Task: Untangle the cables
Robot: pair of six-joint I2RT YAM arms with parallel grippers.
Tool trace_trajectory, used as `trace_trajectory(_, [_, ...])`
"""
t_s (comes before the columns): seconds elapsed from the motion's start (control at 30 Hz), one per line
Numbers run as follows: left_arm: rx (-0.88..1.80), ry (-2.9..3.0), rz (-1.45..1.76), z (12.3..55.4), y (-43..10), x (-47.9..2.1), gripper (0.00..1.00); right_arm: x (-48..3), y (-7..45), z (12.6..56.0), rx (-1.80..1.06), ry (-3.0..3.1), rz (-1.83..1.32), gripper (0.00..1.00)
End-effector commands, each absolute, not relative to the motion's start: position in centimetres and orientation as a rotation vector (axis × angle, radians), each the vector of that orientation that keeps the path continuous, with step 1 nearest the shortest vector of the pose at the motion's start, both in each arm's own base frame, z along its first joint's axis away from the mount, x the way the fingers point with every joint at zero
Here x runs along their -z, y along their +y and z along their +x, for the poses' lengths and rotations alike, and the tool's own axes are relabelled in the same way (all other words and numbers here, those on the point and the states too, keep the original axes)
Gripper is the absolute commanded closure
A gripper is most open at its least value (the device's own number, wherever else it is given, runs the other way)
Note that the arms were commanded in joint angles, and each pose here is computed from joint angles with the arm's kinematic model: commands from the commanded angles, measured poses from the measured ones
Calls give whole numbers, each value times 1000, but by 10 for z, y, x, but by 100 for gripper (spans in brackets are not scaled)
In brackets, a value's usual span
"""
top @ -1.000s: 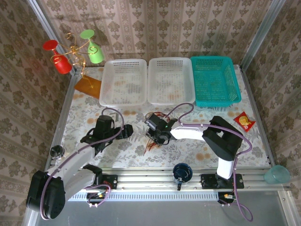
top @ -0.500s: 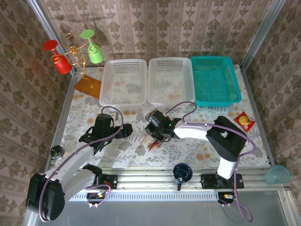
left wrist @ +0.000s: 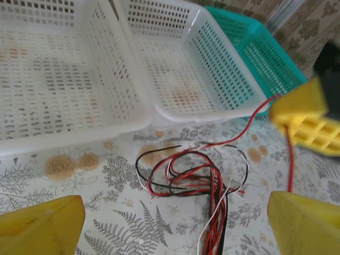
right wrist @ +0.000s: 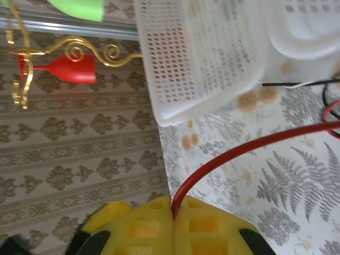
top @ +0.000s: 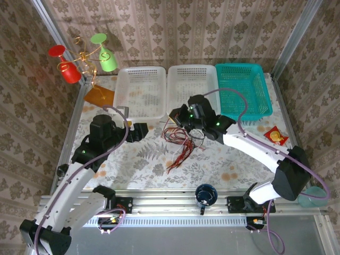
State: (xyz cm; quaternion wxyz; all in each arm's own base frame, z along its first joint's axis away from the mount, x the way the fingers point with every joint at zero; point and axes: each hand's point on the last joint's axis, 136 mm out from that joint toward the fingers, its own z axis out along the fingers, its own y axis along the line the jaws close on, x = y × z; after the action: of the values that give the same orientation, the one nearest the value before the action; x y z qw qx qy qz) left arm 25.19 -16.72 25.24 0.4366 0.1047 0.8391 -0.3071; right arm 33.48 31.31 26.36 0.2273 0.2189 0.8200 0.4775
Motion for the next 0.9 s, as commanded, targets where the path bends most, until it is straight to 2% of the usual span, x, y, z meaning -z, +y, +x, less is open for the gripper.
trace_trajectory(0.0, [779,2159,298,244,-169,-238,11,-303,309,327,-1343,2219,456,100])
trace_trajectory(0.03, [788,2157,302,243,-170,-239,11,-321,304,323,-1372,2176,438,100])
trace_trajectory(0.53, [815,2119,375,250,-183,-247,9,-427,293,315,-1555,1949,196,100])
trace_trajectory(0.7, [830,2091,427,251,-191,-249,8,-447,290,320,-1588,1907,188,100])
trace_trajectory(0.73, [845,2083,445,250,-194,-250,7,-450,289,321,-1594,1898,189,100])
trace_trajectory(0.77, [851,2074,466,250,-197,-252,1,-453,288,322,-1596,1889,190,100])
trace_trajectory(0.87, [824,2008,651,236,-220,-263,0,-453,285,323,-1575,1899,199,100])
